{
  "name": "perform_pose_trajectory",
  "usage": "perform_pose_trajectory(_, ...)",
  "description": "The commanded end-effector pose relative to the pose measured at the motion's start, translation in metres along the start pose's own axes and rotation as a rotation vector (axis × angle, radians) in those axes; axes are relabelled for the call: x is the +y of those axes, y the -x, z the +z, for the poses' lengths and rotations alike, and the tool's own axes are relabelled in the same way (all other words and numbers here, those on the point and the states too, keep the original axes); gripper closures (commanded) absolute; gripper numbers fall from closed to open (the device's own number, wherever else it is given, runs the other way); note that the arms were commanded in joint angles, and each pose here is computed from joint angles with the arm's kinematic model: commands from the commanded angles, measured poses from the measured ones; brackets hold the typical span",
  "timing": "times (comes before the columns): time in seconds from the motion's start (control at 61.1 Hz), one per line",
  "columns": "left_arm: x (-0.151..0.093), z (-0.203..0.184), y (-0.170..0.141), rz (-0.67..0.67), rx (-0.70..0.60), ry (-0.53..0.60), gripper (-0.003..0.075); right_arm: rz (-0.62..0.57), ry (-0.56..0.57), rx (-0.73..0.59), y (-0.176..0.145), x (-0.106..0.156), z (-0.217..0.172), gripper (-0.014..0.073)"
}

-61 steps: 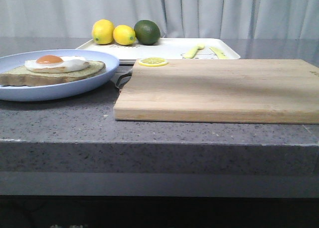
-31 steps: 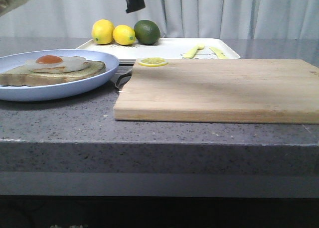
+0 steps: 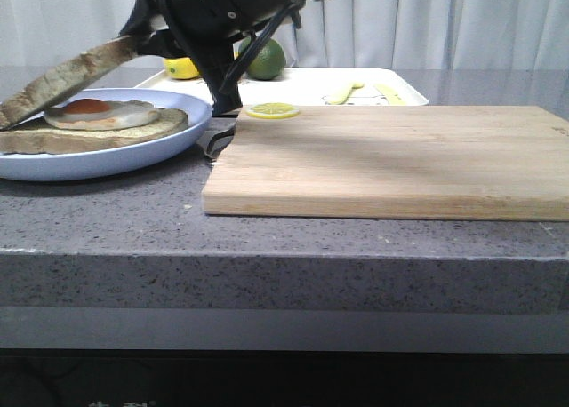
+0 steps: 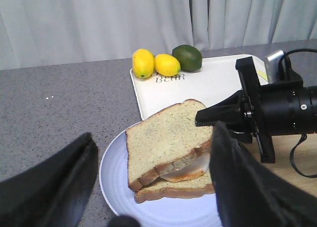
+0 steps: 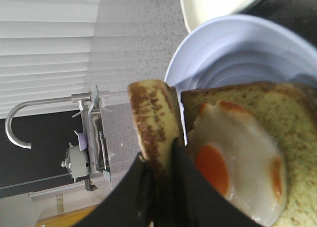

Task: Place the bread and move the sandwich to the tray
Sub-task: 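Lower the bread onto the egg and open the right gripper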

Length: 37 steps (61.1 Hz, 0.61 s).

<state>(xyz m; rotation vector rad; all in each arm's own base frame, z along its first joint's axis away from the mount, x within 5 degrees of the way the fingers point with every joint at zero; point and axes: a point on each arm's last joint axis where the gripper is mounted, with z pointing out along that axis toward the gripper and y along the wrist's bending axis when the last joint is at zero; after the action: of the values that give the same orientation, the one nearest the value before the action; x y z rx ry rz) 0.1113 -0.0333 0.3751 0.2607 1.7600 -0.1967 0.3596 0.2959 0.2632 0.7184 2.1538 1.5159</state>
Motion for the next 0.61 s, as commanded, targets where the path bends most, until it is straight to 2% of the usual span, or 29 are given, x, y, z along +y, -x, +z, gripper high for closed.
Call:
perform_pose_trajectory(0.0, -0.001, -0.002, 0.015, 0.005, -0.100, -0.010, 0.0248, 0.033, 0.111, 0.009, -0.002, 0.036, -0.020, 0.0506)
perform_pose_trajectory(0.147, -0.001, -0.002, 0.015, 0.005, -0.100, -0.010, 0.0248, -0.051, 0.102, 0.014, -0.003, 0.038, -0.023, 0.0442)
perform_pose_trajectory(0.36, -0.001, -0.002, 0.015, 0.005, -0.100, -0.010, 0.0248, -0.196, 0.112, 0.044, 0.001, 0.047, -0.036, 0.0260)
perform_pose_trajectory(0.442, -0.001, -0.002, 0.015, 0.005, -0.101, -0.010, 0.0248, -0.270, 0.111, 0.060, 0.000, 0.051, -0.043, 0.0227)
perform_pose_trajectory(0.589, -0.001, -0.002, 0.015, 0.005, -0.101, -0.010, 0.0248, -0.392, 0.083, 0.051, 0.001, 0.052, -0.061, 0.0223)
